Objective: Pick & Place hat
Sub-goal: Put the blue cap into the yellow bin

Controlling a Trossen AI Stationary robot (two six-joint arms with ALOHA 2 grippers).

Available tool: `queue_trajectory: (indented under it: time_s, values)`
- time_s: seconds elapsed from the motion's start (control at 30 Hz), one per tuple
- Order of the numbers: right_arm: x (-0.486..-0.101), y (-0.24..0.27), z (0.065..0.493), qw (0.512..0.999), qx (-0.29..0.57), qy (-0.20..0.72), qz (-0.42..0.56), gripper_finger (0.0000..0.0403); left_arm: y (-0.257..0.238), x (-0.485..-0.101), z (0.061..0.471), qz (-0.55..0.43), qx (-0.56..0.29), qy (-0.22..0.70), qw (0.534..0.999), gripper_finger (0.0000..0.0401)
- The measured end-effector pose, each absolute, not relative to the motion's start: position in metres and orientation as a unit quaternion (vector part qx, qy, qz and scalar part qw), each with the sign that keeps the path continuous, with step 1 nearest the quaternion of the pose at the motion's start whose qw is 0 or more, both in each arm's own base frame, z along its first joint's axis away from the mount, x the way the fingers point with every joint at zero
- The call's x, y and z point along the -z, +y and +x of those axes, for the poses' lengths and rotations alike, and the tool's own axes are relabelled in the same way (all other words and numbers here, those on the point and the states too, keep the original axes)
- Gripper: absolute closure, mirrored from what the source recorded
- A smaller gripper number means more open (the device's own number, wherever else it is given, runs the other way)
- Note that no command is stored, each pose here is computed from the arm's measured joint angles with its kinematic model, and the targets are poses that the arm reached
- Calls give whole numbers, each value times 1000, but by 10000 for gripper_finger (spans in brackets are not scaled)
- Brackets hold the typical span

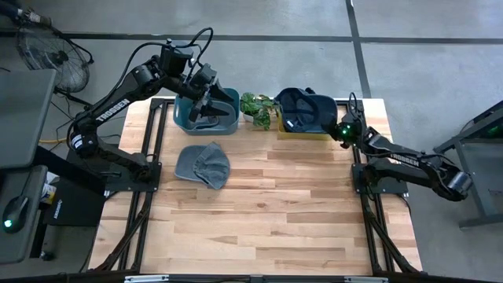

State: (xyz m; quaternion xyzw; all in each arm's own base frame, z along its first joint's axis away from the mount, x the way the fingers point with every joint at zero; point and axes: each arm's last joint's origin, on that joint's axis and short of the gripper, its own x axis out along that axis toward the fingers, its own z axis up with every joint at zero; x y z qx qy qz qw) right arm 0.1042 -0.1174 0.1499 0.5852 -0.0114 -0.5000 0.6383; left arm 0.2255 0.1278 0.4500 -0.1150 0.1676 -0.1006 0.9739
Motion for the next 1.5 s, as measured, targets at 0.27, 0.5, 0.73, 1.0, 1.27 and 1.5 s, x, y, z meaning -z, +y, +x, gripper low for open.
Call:
queue_trajectory:
  time_s: [0.27,0.5,0.73,1.0,1.27,1.5]
  values:
    - [-175,-122,107,667,515,26,539,298,128,-450,226,-115,101,168,974,117]
    - [-199,-123,106,669,545,87,499,293,128,-450,226,-115,101,168,974,117]
    - [-203,-122,105,668,547,113,491,279,128,-450,226,-112,101,167,974,117]
    - [-196,-120,104,661,547,159,488,232,128,-450,226,-111,101,167,974,117]
    - [-192,-117,101,641,566,175,489,181,127,-446,224,-124,101,184,970,117]
    - [-207,-120,104,665,555,177,467,173,127,-446,224,-127,101,188,969,117]
